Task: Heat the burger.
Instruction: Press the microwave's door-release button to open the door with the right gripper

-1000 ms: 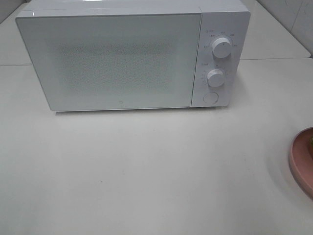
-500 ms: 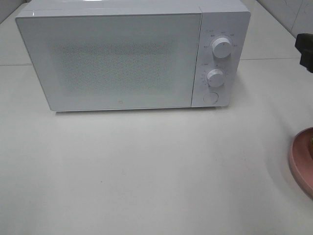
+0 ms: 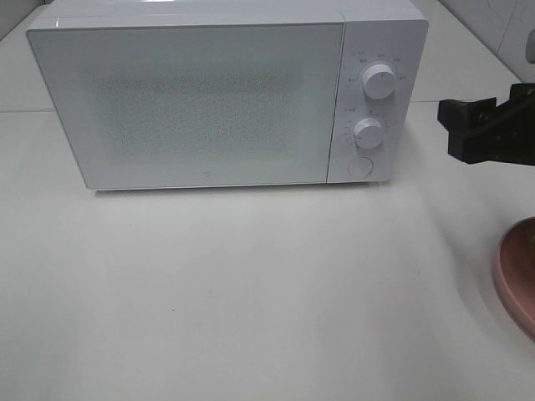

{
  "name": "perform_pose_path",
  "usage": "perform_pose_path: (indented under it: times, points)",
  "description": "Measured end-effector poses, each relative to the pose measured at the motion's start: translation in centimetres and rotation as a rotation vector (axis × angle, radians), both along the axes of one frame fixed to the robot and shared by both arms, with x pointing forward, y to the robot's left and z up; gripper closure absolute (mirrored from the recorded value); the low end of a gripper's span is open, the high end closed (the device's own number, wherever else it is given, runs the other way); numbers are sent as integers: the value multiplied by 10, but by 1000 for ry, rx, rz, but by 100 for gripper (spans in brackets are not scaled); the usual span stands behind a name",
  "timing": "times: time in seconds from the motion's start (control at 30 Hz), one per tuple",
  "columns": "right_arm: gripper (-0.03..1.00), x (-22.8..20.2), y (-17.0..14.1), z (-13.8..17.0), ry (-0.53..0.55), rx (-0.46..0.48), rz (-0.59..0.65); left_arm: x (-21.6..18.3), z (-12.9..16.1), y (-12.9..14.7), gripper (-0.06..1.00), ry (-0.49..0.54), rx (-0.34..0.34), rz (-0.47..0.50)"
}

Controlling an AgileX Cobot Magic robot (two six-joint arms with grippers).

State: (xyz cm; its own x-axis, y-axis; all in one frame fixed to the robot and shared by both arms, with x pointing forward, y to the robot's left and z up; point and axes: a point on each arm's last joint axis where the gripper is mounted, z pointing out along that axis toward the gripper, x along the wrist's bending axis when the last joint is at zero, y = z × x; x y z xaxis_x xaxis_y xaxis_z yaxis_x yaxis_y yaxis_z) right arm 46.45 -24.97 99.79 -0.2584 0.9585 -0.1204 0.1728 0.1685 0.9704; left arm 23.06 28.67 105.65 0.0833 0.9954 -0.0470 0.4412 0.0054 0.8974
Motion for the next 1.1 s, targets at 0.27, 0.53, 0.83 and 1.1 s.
perform_pose_path:
  times: [0.27,0.53,0.83,1.1]
  points:
    - [22,6,15,-12,6,26,15,0,0,0,13,0,0,0]
    - [25,7,36,-26,34,54,41,0,0,0,13,0,0,0]
    - [37,4,65,-48,78,51,107,0,0,0,13,0,0,0]
    - [67,6,65,-63,167,263,-13,0,0,0,13,0,0,0]
